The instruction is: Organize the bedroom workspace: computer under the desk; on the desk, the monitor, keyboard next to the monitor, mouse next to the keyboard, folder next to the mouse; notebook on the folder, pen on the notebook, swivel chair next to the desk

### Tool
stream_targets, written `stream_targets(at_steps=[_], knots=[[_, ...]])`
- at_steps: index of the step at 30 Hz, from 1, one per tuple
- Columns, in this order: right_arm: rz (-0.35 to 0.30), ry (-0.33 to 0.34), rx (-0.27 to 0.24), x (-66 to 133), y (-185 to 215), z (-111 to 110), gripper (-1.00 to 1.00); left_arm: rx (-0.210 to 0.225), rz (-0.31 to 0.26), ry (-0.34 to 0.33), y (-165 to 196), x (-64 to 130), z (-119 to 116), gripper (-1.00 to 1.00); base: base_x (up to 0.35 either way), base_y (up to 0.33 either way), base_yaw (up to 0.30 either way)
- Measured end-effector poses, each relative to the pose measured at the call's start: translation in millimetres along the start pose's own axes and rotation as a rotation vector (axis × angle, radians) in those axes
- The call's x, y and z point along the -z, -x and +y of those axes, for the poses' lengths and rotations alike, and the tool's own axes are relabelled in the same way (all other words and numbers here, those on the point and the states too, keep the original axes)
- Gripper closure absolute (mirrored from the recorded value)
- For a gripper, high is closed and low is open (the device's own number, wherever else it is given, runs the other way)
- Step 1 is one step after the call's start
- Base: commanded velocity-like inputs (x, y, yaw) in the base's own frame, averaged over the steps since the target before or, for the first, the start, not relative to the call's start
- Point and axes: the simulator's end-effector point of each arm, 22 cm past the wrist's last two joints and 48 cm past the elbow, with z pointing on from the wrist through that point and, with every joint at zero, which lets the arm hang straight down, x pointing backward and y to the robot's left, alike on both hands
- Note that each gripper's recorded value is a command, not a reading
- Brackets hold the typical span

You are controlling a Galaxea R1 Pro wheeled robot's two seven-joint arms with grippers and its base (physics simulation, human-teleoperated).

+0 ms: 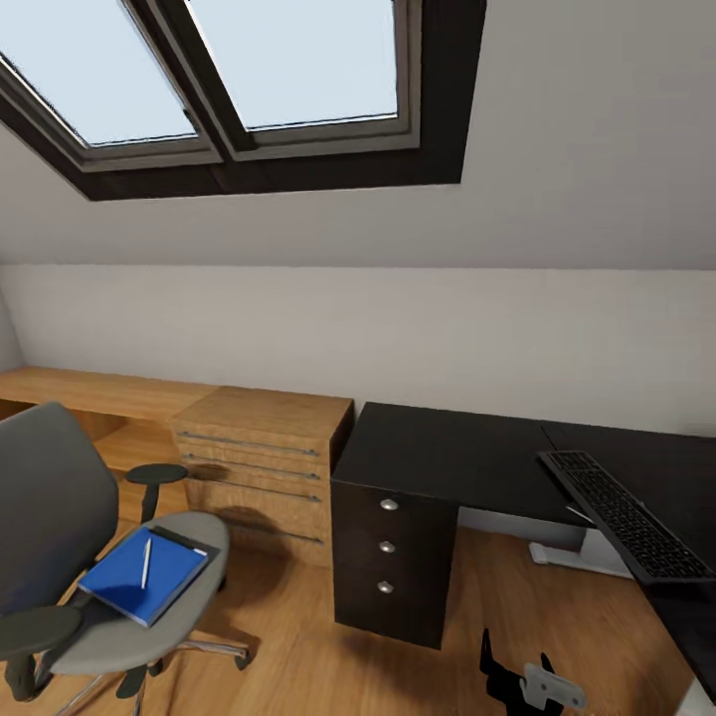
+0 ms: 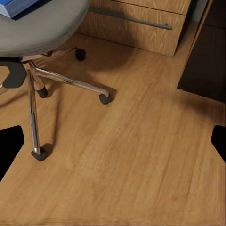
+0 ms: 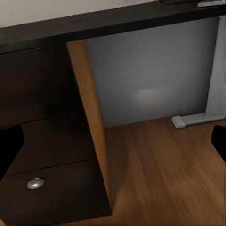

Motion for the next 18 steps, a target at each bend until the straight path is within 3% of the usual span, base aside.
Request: stream_targets(at_steps=[10,18], knots=[[-0.004,0.027,0.013,-0.1,2.1,6.5,-1.00,0.000,0.001,-0.005,-1.3,0.6,-2.0,-1.00,0.007,0.000,-0.278],[0.000,0.038,0.007,2.1,1.1,14.1,-1.00,0.000,0.003,-0.004,-1.4,0.9,-1.0,-1.00,0.239,0.000,-0.155]])
